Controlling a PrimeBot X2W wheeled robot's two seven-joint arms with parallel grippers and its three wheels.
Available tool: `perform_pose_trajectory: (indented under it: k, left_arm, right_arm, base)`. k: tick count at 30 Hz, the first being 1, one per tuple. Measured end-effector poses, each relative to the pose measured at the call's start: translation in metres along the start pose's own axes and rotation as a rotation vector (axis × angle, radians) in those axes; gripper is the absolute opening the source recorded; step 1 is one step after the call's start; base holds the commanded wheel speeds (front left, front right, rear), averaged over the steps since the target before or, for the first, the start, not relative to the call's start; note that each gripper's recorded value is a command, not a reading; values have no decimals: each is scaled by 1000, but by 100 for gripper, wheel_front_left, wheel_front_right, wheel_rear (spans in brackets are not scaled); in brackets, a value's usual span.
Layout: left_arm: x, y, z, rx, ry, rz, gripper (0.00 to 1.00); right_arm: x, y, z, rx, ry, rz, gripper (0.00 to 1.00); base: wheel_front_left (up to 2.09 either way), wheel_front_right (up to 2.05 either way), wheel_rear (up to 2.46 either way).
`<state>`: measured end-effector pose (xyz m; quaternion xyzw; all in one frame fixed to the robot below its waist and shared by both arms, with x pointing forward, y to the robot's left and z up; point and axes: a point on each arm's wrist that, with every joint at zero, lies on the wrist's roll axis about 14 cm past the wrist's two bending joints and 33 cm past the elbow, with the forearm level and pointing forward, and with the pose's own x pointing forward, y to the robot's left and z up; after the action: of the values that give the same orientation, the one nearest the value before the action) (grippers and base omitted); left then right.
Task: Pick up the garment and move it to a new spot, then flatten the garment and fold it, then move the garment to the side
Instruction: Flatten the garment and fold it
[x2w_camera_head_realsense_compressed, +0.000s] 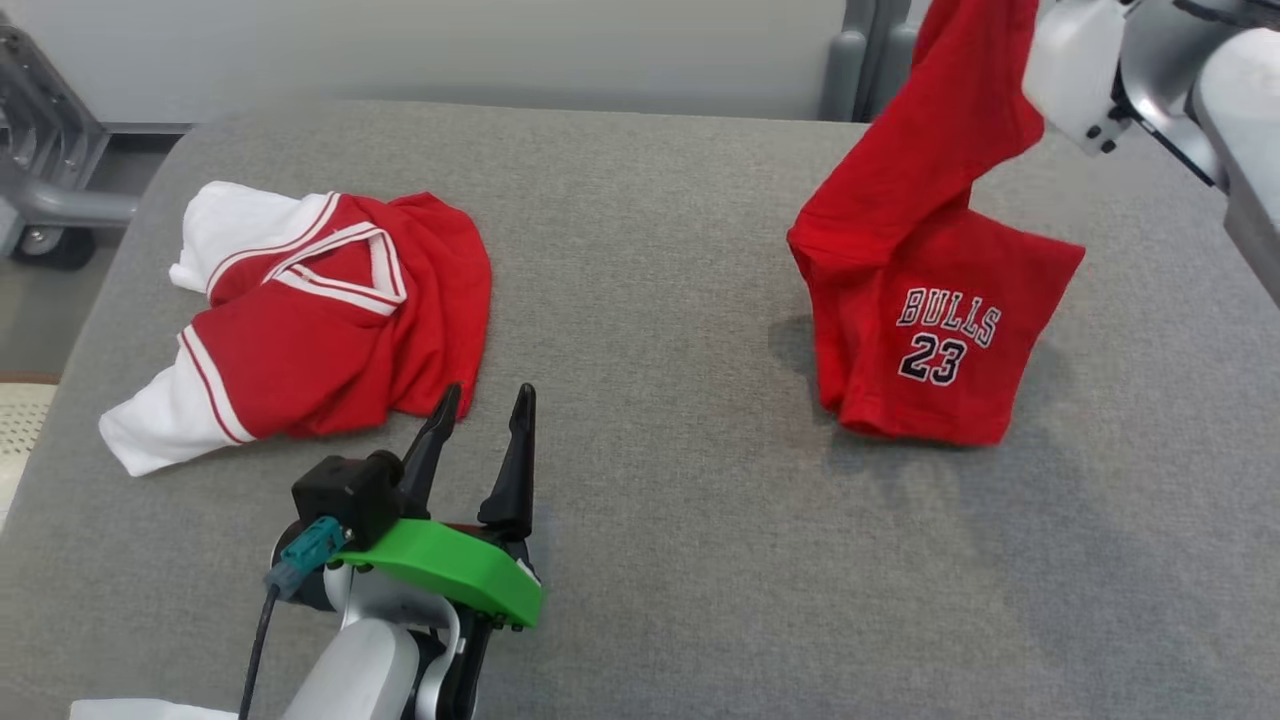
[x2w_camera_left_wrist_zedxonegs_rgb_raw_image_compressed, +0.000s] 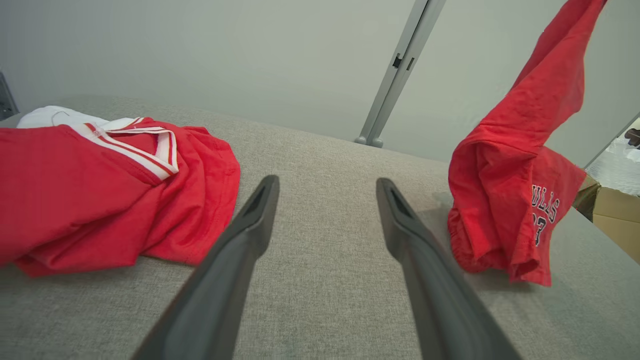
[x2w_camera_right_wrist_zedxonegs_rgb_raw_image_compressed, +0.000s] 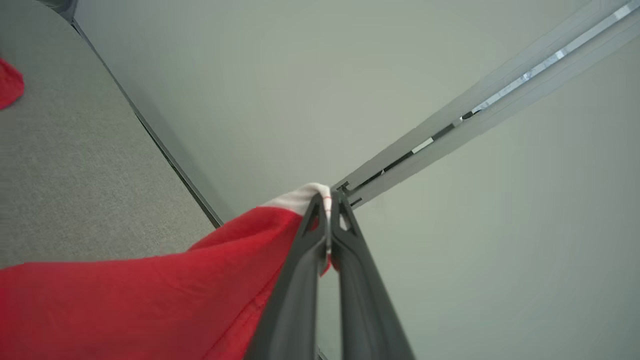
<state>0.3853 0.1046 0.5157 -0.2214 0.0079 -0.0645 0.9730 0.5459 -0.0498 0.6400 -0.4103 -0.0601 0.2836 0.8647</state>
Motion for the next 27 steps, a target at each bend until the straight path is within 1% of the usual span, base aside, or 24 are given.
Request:
perform_pose_trajectory:
  k: [2,4,7,9,10,12,14,16,17,19,20,22,23,25,27]
  left_arm:
    - [-4,4,6,-3,-18,16,100]
    - [-9,9,11,-8,-33,35,100]
    - [-16,16,19,-16,-60,60,100]
    - [-21,20,25,-22,-78,75,100]
    - [-23,22,28,-22,-86,84,100]
    - [-27,26,32,-24,-101,97,100]
    - [-32,31,34,-29,-112,115,100]
    - [-36,38,37,-30,-123,136,100]
    - [-36,40,37,-26,-125,140,100]
    - [-37,46,39,-8,-124,144,100]
    - [-36,48,39,3,-121,145,100]
    - [-34,48,39,19,-114,136,100]
    - [-34,48,39,19,-114,136,100]
    - [-29,43,39,21,-113,116,100]
    - [-24,34,38,22,-103,85,100]
  right_arm:
    - [8,15,31,-29,-57,51,0]
    - [13,43,61,-56,-114,129,0]
    - [11,101,106,-23,-213,284,0]
    - [1,146,126,15,-250,414,0]
    - [-8,172,129,27,-253,486,0]
    - [-34,228,123,88,-216,654,0]
    - [-71,284,106,157,-132,831,0]
    - [-109,322,88,216,-38,973,0]
    - [-120,327,84,260,-4,1003,0]
    - [-122,314,77,336,53,983,0]
    - [-120,302,71,355,84,957,0]
    - [-120,280,46,383,178,910,0]
    - [-120,280,46,383,178,910,0]
    - [-135,270,6,406,320,885,0]
    - [-161,270,-35,454,466,880,0]
  base:
    - [0,0,0]
    - [0,0,0]
    - [0,0,0]
    - [0,0,0]
    - [0,0,0]
    - [0,0,0]
    - [0,0,0]
    - [0,0,0]
    - [0,0,0]
    - [0,0,0]
    - [0,0,0]
    - [0,0,0]
    - [0,0,0]
    - [0,0,0]
    - [0,0,0]
